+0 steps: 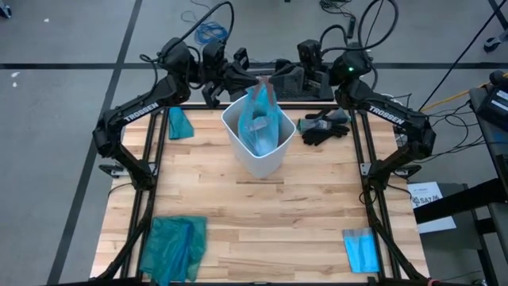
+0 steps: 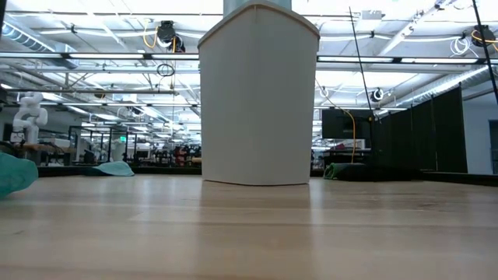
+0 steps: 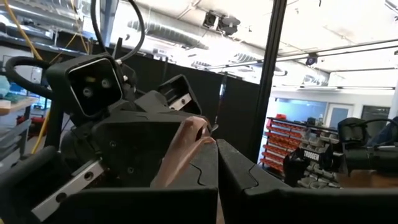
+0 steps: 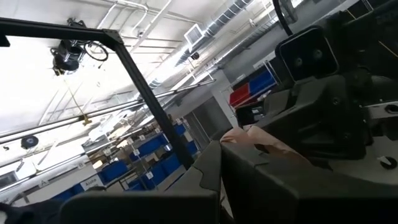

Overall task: Place trash/remove bag and relplace
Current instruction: Remove the light blue trash bag from the white trash bin

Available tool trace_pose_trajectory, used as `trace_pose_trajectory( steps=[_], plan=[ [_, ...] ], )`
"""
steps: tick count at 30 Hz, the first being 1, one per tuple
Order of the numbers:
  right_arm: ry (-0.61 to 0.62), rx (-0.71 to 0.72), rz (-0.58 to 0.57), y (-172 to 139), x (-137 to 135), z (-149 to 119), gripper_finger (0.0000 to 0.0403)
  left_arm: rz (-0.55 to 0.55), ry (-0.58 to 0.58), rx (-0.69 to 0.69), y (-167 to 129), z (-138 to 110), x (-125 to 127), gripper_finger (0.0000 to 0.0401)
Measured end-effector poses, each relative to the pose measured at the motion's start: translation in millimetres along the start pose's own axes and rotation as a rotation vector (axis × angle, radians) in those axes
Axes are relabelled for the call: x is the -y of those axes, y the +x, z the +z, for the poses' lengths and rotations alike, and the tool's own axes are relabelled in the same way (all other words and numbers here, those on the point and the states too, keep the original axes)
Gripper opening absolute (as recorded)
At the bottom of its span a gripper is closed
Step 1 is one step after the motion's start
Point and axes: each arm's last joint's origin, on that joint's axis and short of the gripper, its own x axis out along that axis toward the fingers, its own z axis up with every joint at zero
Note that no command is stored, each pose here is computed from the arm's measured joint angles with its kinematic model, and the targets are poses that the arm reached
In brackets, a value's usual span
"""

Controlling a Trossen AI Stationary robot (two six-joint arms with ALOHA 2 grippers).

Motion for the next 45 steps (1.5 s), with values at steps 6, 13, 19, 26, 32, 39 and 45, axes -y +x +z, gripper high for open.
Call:
trace_pose_trajectory(
  steps=[6, 13, 19, 26, 32, 39, 45],
  plan=[
    [0.002, 0.004, -0.003, 0.2, 0.1, -0.1, 0.0, 0.007, 0.001, 0.004, 0.0, 0.1, -0.2, 0.0],
    [-0.002, 0.004, -0.004, 0.2, 0.1, -0.1, 0.0, 0.009, 0.003, 0.005, 0.0, 0.1, -0.3, 0.0],
    [-0.023, 0.003, -0.009, 0.2, 0.7, -0.4, 0.0, 0.01, 0.003, 0.005, 0.0, 0.1, -0.3, 0.0],
    [-0.033, -0.012, -0.045, 0.0, 4.7, -2.8, 0.0, 0.01, 0.002, 0.004, 0.0, -0.1, -0.5, 0.0],
    [-0.054, -0.015, -0.048, -0.1, 5.2, -3.1, 0.0, 0.012, 0.001, 0.0, 0.0, -0.6, -0.8, 0.0],
    [-0.061, -0.016, -0.048, -0.1, 5.1, -3.1, 0.0, 0.025, -0.013, -0.022, 0.1, -3.9, -2.8, 0.0],
    [-0.064, -0.017, -0.051, -0.6, 5.7, -2.9, 0.0, 0.024, -0.011, -0.02, 0.1, -3.7, -2.7, 0.0]
  ],
)
